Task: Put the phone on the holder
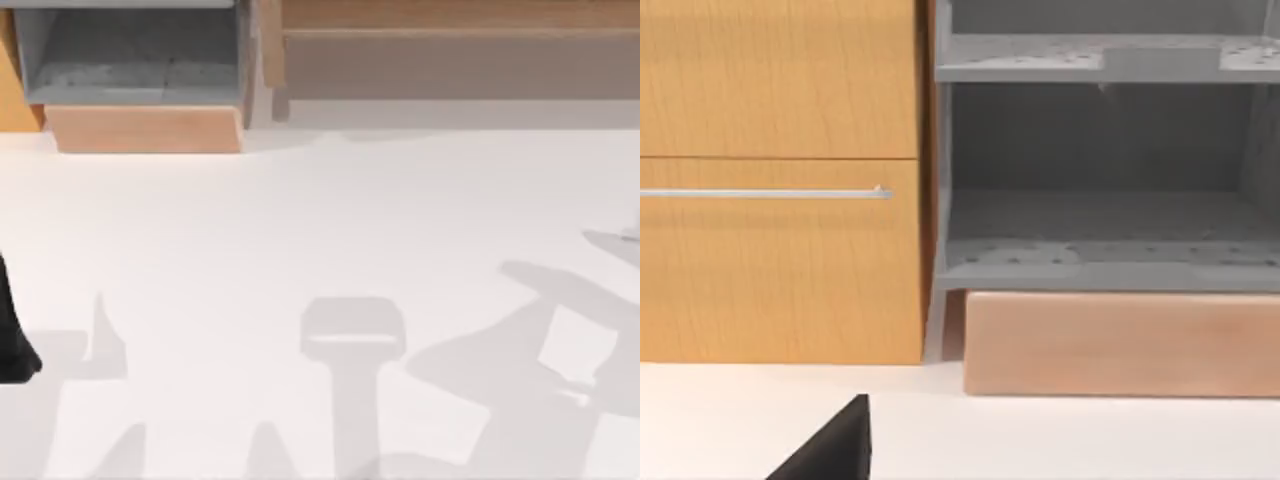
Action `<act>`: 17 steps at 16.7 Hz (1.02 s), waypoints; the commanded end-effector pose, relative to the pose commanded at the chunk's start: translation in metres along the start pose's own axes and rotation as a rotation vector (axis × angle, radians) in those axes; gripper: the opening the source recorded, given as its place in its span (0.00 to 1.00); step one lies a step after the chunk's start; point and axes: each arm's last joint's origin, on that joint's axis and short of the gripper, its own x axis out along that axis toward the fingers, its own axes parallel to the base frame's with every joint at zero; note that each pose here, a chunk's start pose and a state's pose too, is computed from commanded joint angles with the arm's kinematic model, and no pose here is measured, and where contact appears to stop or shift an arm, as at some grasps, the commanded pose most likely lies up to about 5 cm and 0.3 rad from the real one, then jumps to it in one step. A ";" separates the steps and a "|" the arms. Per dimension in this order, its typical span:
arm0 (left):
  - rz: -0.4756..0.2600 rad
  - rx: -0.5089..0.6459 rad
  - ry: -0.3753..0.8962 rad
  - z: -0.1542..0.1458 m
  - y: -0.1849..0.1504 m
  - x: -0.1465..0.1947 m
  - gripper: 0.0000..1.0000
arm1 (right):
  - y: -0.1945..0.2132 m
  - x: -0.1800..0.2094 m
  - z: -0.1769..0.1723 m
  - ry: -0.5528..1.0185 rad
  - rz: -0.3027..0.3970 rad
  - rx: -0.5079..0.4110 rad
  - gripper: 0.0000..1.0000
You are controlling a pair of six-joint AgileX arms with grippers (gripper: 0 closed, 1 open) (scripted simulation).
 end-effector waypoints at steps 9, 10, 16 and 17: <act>0.000 0.000 0.000 0.000 0.000 0.000 1.00 | 0.001 0.005 0.001 0.008 -0.003 0.017 0.00; 0.000 0.000 0.000 0.000 0.000 0.000 1.00 | 0.001 0.008 0.002 0.010 -0.005 0.017 0.00; 0.000 0.000 0.000 0.000 0.000 0.000 1.00 | 0.003 0.040 0.002 0.011 -0.012 -0.013 0.00; 0.000 0.000 0.000 0.000 0.000 0.000 1.00 | 0.002 0.044 0.001 0.008 -0.008 -0.011 0.00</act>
